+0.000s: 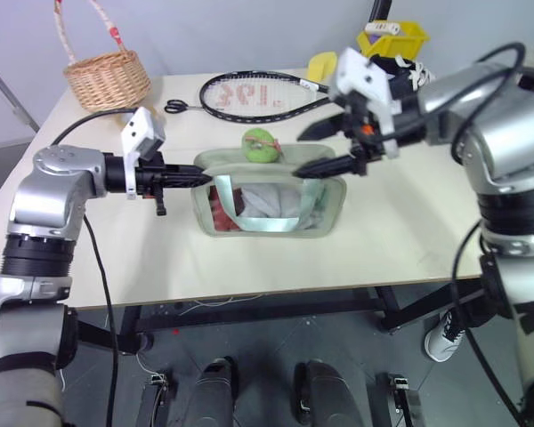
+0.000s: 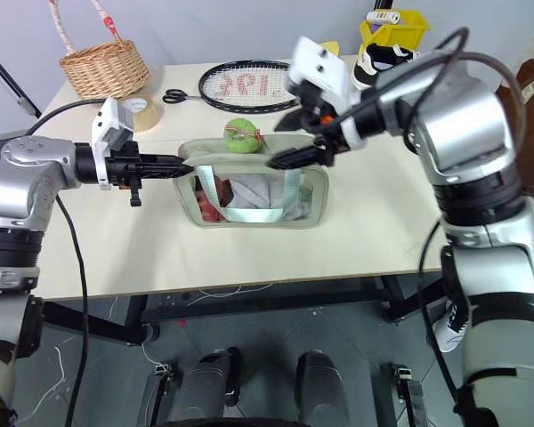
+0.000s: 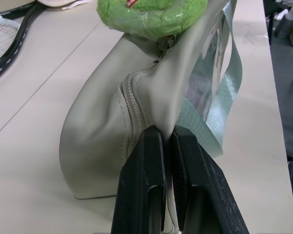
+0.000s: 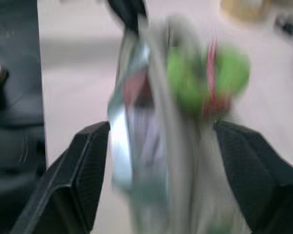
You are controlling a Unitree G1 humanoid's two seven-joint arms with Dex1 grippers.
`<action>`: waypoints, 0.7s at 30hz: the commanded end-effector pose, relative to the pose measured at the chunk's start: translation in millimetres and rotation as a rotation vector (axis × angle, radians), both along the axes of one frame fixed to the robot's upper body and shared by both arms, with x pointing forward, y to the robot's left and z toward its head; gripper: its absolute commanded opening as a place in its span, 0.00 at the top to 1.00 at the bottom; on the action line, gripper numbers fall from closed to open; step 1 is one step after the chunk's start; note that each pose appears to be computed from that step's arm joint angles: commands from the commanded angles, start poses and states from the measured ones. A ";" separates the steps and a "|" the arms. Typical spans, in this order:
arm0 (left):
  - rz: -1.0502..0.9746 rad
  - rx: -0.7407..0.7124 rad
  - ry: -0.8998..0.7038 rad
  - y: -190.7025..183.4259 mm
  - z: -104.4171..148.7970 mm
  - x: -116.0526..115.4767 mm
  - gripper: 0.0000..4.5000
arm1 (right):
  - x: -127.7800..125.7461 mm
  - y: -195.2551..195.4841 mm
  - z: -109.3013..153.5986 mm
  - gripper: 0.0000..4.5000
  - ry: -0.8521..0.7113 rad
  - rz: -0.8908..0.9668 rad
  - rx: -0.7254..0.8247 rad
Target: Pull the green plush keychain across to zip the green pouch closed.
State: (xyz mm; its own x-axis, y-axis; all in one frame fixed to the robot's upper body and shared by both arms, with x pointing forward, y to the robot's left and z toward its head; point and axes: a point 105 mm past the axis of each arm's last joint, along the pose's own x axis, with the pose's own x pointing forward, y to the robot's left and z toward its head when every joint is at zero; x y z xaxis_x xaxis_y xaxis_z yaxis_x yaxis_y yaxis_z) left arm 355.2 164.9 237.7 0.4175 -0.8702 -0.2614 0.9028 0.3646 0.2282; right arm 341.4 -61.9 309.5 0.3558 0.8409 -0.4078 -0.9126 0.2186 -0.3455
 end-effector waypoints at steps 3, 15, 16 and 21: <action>-0.018 0.005 -0.032 -4.8 7.8 -3.8 1.00 | 28.0 14.2 4.6 0.19 -0.095 -0.100 -0.009; -0.004 -0.001 -0.031 -1.9 8.3 -5.3 1.00 | 34.1 17.8 -3.2 0.97 -0.109 -0.110 -0.068; -0.003 0.001 -0.031 -1.7 8.1 -5.2 1.00 | 33.8 17.4 -2.4 0.97 -0.105 -0.113 -0.059; 0.013 -0.003 -0.031 0.3 8.3 -2.7 1.00 | 40.1 -8.1 4.0 0.97 -0.095 -0.207 -0.023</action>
